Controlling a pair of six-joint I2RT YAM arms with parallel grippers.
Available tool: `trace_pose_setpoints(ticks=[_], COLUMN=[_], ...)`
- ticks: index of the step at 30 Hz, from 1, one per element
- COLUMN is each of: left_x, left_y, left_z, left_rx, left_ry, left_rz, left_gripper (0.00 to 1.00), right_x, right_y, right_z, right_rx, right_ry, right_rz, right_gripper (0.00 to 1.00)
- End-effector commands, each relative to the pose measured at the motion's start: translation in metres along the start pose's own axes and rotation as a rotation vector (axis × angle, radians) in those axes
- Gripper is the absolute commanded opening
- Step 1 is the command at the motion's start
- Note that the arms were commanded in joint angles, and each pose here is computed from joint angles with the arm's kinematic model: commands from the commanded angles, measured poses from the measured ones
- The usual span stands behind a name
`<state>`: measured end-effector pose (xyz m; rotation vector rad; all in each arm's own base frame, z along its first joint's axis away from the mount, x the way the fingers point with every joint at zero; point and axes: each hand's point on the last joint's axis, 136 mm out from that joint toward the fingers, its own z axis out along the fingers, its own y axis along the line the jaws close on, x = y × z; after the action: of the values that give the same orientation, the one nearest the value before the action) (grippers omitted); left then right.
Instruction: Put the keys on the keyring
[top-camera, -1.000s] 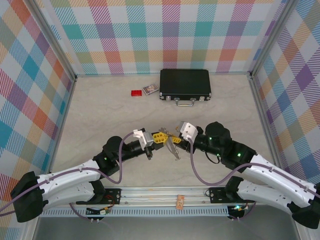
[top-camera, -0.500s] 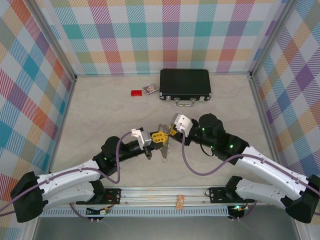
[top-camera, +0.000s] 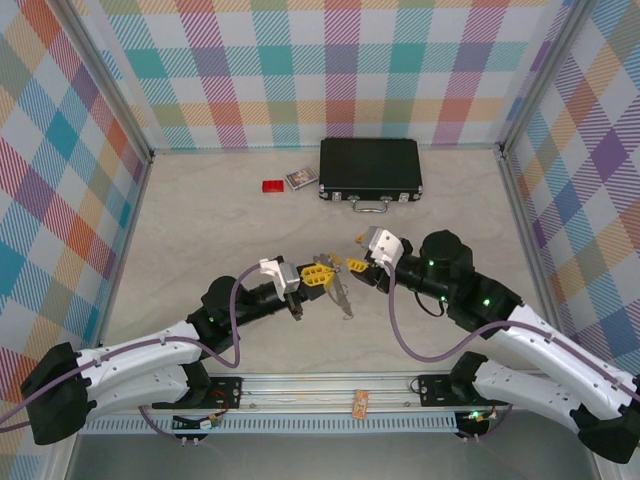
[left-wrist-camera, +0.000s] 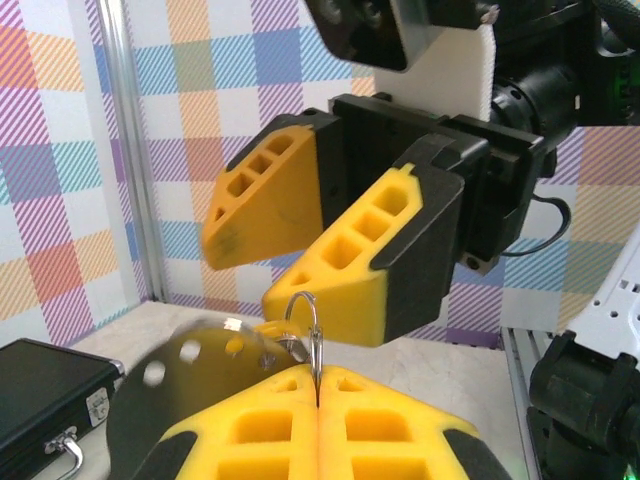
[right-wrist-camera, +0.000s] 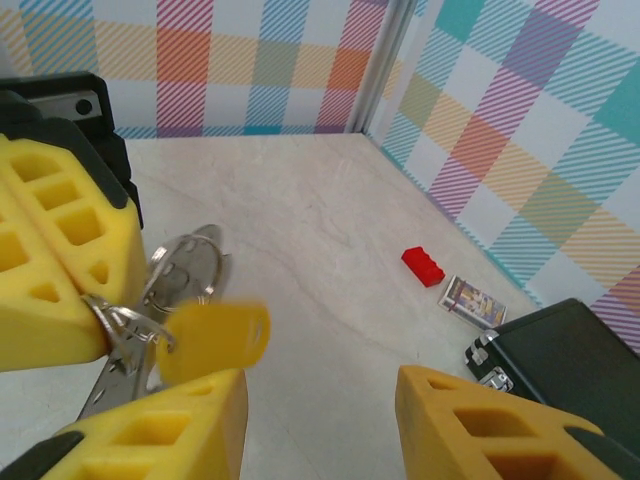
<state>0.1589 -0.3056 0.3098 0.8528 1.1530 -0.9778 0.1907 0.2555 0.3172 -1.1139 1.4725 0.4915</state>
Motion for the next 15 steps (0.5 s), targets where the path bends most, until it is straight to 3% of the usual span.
trace_pose_setpoints(ticks=[1,15], left_x=[-0.016,-0.014], left_y=[-0.004,-0.005], left_z=[0.001,0.001], left_rx=[0.012,0.020], left_ry=[-0.072,-0.059], left_rz=[-0.005,-0.012], left_gripper=[0.00,0.00], right_x=[0.010,-0.001], right_y=[0.008,0.013], right_z=[-0.006,0.003], right_rx=[-0.029,-0.077], right_ry=[0.018,-0.014], right_rz=[0.032,0.010], right_gripper=[0.39,0.37])
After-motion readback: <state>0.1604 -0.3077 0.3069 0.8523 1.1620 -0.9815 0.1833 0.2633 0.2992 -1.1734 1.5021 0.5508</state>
